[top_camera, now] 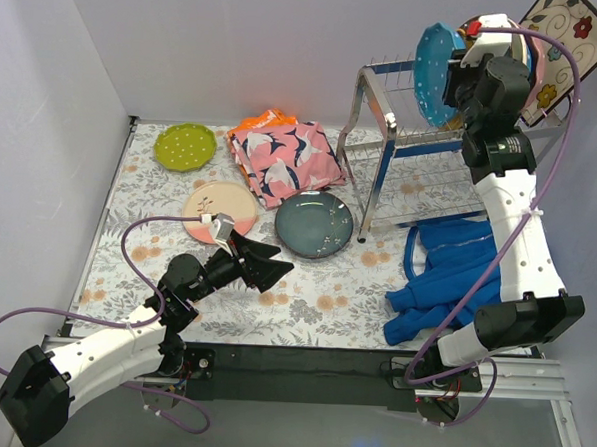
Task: Unload the plates from the dish rack
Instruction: Unload the plate from the dish rack.
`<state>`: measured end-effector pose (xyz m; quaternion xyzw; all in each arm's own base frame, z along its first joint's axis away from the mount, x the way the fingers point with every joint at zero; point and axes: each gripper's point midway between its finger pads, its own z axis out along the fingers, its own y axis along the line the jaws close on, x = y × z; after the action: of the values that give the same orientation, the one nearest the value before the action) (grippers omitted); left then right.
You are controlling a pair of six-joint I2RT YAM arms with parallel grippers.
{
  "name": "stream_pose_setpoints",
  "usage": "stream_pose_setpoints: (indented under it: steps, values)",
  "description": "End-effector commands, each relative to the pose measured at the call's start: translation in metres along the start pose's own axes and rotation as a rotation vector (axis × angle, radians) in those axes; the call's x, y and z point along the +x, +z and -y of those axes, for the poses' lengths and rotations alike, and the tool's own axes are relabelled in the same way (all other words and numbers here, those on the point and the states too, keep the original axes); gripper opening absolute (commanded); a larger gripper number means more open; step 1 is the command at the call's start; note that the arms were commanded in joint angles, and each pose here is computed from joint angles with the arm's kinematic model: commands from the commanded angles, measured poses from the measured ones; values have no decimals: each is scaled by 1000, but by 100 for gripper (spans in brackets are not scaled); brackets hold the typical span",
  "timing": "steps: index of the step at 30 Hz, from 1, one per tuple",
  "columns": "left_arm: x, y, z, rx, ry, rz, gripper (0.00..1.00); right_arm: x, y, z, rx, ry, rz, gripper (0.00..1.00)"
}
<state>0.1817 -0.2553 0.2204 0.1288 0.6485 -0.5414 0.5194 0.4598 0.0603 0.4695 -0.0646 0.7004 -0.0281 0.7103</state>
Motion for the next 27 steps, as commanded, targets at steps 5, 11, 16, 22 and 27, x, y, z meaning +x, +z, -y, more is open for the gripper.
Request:
stream_pose_setpoints:
  steps: [5, 11, 16, 22, 27]
  values:
    - [-4, 2, 1, -2, 9, 10, 77, -152, -54, 14, 18, 122, 474, 1]
    - [-4, 2, 1, 0, 9, 9, 77, -156, -59, 19, 38, 163, 483, 1]
    - [-3, 2, 0, -5, 10, 9, 77, -154, -51, 20, 50, 260, 472, 1]
    - [-3, 2, 0, -3, 7, 9, 77, -168, -49, 35, 124, 344, 501, 1]
    - [-2, 2, -1, -6, 6, 6, 77, -189, -62, 33, 79, 429, 551, 1]
